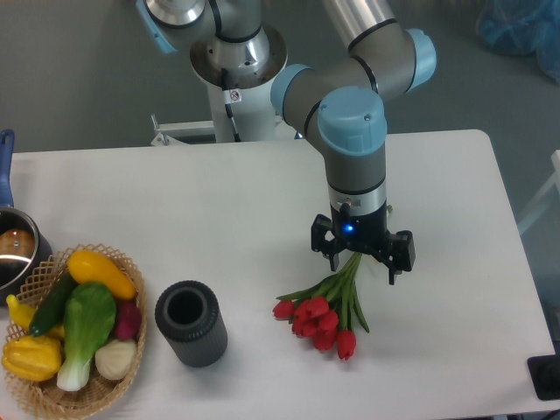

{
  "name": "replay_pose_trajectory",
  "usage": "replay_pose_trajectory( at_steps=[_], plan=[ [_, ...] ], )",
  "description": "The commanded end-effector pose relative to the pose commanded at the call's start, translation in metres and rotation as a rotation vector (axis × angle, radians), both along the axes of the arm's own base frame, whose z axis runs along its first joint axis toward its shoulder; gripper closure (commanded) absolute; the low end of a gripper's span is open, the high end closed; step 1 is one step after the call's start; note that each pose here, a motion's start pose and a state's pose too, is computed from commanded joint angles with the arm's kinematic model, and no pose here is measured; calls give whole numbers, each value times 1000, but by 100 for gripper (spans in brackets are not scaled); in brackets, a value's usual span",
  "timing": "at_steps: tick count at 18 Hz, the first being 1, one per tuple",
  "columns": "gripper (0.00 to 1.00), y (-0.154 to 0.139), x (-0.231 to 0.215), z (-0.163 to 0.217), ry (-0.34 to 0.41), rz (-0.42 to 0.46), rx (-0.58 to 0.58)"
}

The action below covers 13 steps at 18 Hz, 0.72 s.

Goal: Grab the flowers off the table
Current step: 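Lower the open gripper toward the green stems of the red tulips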

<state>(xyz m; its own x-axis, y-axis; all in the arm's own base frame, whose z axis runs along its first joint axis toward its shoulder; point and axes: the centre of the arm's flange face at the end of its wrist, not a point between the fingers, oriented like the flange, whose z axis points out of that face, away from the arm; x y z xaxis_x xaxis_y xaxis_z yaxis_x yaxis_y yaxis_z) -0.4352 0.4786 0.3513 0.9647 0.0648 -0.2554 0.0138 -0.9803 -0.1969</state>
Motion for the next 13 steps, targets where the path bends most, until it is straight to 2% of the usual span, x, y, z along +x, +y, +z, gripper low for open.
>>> replay_pose_trajectory(
  at_steps=[4,13],
  plan=[
    [0,-2,0,-2,-1,-22,-11],
    [0,-19,22,-42,-60,-13,-69]
  ],
)
